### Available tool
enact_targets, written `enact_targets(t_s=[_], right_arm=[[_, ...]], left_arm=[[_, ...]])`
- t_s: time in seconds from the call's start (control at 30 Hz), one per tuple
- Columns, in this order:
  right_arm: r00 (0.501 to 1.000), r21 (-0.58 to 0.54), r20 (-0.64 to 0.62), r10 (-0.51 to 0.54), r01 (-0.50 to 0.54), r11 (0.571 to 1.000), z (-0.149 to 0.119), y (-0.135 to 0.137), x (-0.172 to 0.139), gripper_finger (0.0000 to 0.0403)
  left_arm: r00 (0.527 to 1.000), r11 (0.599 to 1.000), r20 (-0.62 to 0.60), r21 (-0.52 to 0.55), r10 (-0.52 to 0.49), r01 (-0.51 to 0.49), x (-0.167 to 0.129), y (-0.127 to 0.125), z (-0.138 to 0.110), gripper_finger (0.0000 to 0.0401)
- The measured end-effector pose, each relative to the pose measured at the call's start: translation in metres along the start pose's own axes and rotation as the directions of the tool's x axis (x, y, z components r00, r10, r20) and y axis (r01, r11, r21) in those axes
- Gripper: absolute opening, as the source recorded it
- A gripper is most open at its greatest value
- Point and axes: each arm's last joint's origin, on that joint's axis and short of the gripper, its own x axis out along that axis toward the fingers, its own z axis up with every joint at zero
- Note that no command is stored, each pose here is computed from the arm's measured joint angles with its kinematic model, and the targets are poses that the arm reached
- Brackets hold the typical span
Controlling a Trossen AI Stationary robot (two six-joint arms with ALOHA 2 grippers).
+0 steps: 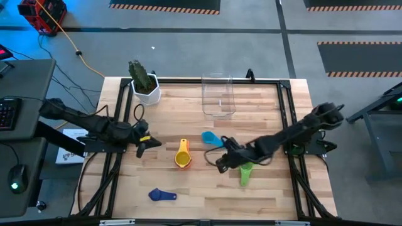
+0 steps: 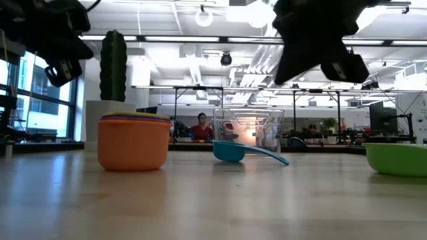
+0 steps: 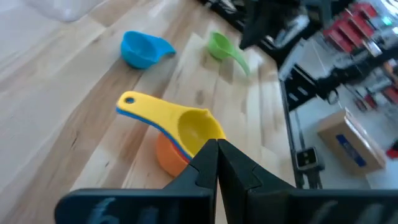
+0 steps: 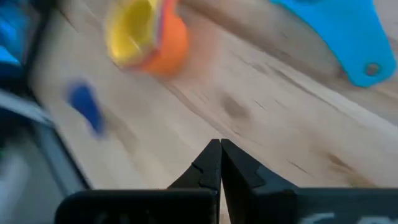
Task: Nest measuring cups in basket
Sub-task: Stack the green measuring cup on top of the yellow measuring cup
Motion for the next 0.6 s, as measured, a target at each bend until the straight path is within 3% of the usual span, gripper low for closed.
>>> enact_targets(t_s=[0.13,0.3,0.47,0.6], right_arm=[[0.987,0.086,0.139,0.085,-0.098,0.991,-0.012,-0.002,-0.002,0.0000],[0.980,0.108,0.166,0.111,-0.130,0.986,-0.008,-0.002,0.000,0.0000],[0.999,0.137,0.035,0.032,-0.037,0.990,0.002,-0.014,0.005,0.0012],[0.990,0.095,-0.108,-0.094,0.104,0.990,0.004,-0.030,0.007,0.0058]], left_arm=[[1.000,0.998,-0.014,0.061,-0.020,0.021,0.000,-0.002,-0.002,0.0000],[1.000,0.995,-0.011,0.102,-0.021,0.022,-0.001,-0.003,-0.002,0.0000],[0.999,0.995,0.027,0.100,0.018,-0.020,-0.001,-0.002,-0.001,0.0000],[0.997,0.996,0.058,0.067,0.051,-0.055,-0.001,-0.001,0.000,0.0000]])
